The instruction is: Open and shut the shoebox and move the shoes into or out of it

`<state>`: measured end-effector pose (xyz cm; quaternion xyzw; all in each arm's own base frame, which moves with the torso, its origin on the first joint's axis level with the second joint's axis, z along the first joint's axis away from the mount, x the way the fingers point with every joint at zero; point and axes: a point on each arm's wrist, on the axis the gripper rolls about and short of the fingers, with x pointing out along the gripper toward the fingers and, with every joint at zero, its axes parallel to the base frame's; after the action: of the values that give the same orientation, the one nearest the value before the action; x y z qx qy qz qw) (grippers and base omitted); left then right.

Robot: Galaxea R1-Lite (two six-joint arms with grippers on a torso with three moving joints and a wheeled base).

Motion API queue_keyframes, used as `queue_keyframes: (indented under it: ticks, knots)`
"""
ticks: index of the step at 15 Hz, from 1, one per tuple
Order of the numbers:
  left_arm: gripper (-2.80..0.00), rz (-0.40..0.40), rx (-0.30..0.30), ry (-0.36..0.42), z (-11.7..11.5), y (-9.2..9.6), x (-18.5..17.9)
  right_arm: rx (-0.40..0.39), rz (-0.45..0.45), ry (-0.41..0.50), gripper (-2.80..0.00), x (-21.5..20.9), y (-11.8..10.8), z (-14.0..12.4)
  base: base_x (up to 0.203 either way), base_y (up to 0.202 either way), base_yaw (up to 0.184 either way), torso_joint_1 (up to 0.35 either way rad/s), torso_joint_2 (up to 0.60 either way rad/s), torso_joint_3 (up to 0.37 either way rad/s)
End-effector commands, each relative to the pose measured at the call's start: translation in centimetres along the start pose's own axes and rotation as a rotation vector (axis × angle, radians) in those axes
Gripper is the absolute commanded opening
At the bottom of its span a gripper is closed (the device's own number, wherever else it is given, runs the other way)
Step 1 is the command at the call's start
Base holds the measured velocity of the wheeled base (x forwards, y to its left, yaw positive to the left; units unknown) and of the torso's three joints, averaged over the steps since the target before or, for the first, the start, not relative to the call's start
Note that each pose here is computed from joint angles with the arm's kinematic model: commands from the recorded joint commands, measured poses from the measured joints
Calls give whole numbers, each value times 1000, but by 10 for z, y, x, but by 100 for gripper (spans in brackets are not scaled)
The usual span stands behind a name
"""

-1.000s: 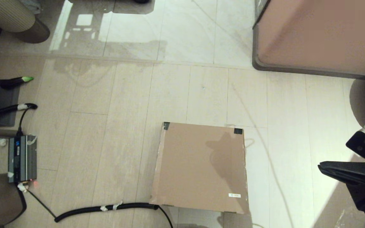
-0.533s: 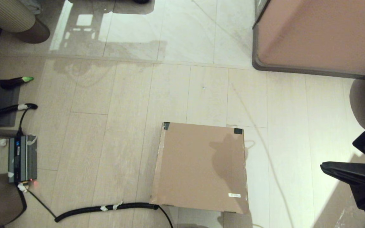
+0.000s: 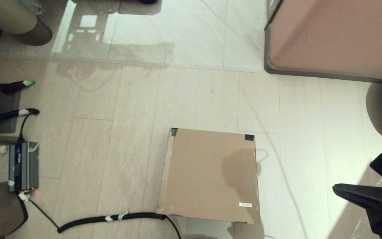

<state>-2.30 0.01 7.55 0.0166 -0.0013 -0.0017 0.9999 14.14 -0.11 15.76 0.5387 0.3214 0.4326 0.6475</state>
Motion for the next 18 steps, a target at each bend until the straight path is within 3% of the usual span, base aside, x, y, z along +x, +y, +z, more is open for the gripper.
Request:
queue_keyframes:
  ticks: [1,2,4,5,7,8,9,12,15,18]
  knots:
    - [-280,0,1,1,0,0,0,58,-38,-58,-280,-6,-11,-7,0,0,0,0,0,0]
    - [-280,0,1,1,0,0,0,88,-85,-112,-280,-8,-18,-13,0,0,0,0,0,0]
    - [-280,0,1,1,0,0,0,-58,-256,-242,-280,-12,-33,-26,0,0,0,0,0,0]
    - [-280,0,1,0,0,0,0,-194,-432,-308,-280,-15,-43,-33,0,0,0,0,0,0]
    - [-280,0,1,0,0,0,0,-523,-894,-363,-280,-26,-53,-53,0,0,0,0,0,0]
    - [-280,0,1,1,0,0,0,-689,-1055,-374,-280,-32,-49,-65,0,0,0,0,0,0]
    - [-280,0,1,1,0,0,0,-797,-1114,-382,-280,-36,-44,-78,0,0,0,0,0,0]
    - [-280,0,1,1,0,0,0,-974,-1145,-426,-280,-50,-40,-115,0,0,0,0,0,0]
    - [-280,0,1,1,0,0,0,-1130,-1068,-594,-280,-64,-38,-146,0,0,0,0,0,0]
    - [-280,0,-2,0,0,0,0,-1225,-992,-728,-280,-72,-42,-163,0,0,0,0,0,0]
